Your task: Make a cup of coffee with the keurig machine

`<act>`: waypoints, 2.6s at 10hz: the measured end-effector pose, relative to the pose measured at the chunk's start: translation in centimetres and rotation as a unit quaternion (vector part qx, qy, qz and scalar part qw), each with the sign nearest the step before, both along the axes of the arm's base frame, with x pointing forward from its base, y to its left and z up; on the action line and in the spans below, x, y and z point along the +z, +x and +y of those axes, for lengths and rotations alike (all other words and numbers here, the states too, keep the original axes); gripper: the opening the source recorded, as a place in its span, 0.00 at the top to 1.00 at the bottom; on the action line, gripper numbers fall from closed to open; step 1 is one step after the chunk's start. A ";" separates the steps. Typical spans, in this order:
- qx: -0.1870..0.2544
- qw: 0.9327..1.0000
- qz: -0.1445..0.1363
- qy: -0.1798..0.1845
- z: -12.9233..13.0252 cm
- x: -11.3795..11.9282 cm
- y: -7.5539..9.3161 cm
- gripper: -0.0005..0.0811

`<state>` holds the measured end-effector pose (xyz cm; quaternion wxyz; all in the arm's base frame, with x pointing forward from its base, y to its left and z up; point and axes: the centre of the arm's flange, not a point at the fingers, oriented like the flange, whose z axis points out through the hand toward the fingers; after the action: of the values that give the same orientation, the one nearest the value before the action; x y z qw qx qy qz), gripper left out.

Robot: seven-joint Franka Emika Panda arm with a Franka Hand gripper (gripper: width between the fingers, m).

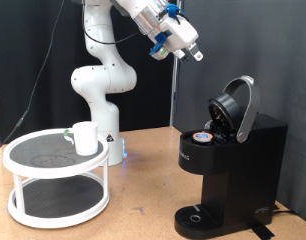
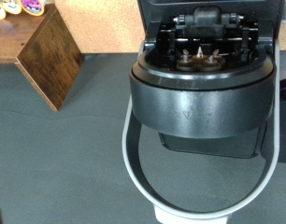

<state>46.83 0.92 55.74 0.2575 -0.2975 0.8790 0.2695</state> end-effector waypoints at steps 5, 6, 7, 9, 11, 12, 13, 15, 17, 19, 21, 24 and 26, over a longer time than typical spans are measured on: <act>0.019 0.996 -0.026 0.087 5.3 2.6 0.9 0.09; 0.026 0.996 -0.017 0.088 6.8 2.9 1.2 0.09; 0.033 0.996 -0.011 0.085 8.3 3.1 1.5 0.09; 0.036 0.996 -0.001 0.077 11.3 3.3 2.1 0.09; 0.020 0.999 -0.003 0.051 13.4 3.5 2.8 0.09; 0.022 0.998 -0.003 0.054 13.4 3.4 2.7 0.09; 0.022 0.998 -0.001 0.059 13.4 3.4 2.8 0.09; 0.024 0.998 -0.003 0.063 14.4 3.3 2.9 0.09; 0.036 0.998 -0.002 0.059 16.9 2.9 3.3 0.09; 0.052 0.997 -0.006 0.054 19.4 2.6 3.3 0.09; 0.064 0.997 -0.005 0.052 20.8 2.6 2.8 0.09; 0.065 0.997 -0.003 0.032 21.0 2.5 2.6 0.26; 0.057 0.998 0.012 0.020 20.9 2.0 2.6 0.59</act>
<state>49.43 21.83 57.71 0.2369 -0.3390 0.8580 0.3046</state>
